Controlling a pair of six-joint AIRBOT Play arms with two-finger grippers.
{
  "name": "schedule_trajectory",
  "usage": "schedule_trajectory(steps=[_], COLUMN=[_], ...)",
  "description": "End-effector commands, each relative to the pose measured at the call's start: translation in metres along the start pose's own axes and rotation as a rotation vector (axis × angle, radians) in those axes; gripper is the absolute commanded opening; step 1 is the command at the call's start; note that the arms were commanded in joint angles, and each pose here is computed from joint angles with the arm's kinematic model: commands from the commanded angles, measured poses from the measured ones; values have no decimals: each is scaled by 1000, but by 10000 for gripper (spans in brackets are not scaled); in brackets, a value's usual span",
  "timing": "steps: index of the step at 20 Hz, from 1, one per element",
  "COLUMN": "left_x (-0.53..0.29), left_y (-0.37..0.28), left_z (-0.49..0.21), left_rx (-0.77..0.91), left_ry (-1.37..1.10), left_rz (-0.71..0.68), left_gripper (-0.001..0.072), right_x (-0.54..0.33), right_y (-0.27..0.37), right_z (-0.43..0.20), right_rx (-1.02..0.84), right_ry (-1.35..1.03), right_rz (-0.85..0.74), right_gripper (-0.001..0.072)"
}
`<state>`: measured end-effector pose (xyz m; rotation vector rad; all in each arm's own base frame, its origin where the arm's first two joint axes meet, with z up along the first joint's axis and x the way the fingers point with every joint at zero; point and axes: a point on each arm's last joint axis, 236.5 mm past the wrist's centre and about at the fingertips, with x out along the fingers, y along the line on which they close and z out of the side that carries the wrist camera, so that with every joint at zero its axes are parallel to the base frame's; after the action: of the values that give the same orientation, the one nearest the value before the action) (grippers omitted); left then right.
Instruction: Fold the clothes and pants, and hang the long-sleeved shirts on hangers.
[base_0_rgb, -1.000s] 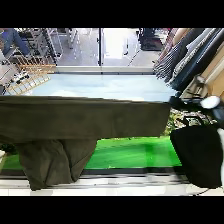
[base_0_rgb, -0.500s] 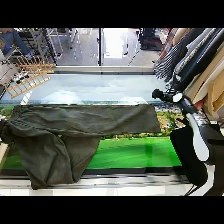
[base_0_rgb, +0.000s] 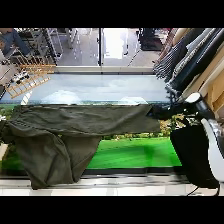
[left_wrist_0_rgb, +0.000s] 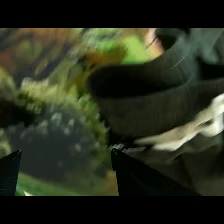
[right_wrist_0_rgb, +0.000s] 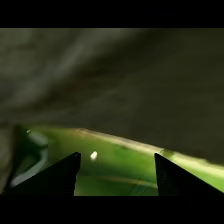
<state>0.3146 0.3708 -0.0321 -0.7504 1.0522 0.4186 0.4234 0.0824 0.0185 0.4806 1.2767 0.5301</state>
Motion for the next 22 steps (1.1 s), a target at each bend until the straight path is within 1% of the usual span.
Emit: schedule_trajectory(steps=[1,2,3,4,5,6,7,9,12,17,19,20,21,22], left_x=[27,35,42,46,48,49,53,61,73,90,95,97,97,96], left_y=[1,-2,-12,-28,-47,-59,-66,-78,-98,-118,-121,-120,-119,-119], left_z=[-44,-46,-45,-42,-37,-36,-39,-44,-51,-53,-46,-41,-38,-37], left_rx=[-62,-48,-34,-19,2,26,42,73,128,204,175,141,126,124], left_ry=[82,73,50,17,-15,-30,-20,5,32,40,16,0,-10,-13], left_rz=[-95,-102,-144,-211,-284,-323,-332,-340,-354,-305,-280,-267,-261,-259], left_gripper=[579,579,579,579,563,490,466,466,468,468,464,326,149,13], right_x=[32,46,62,82,100,120,138,175,206,224,231,235,239,243], right_y=[60,75,87,99,109,120,129,143,159,176,180,182,182,183], right_z=[-70,-84,-96,-105,-109,-114,-122,-143,-161,-152,-150,-150,-152,-156], right_rx=[19,21,23,5,-7,-15,-2,7,-8,7,28,33,46,52], right_ry=[102,127,150,161,158,155,163,203,235,229,238,242,251,261], right_rz=[146,157,149,127,98,79,72,70,81,115,129,132,130,127], right_gripper=[502,501,501,501,501,502,502,502,502,502,502,500,500,499])
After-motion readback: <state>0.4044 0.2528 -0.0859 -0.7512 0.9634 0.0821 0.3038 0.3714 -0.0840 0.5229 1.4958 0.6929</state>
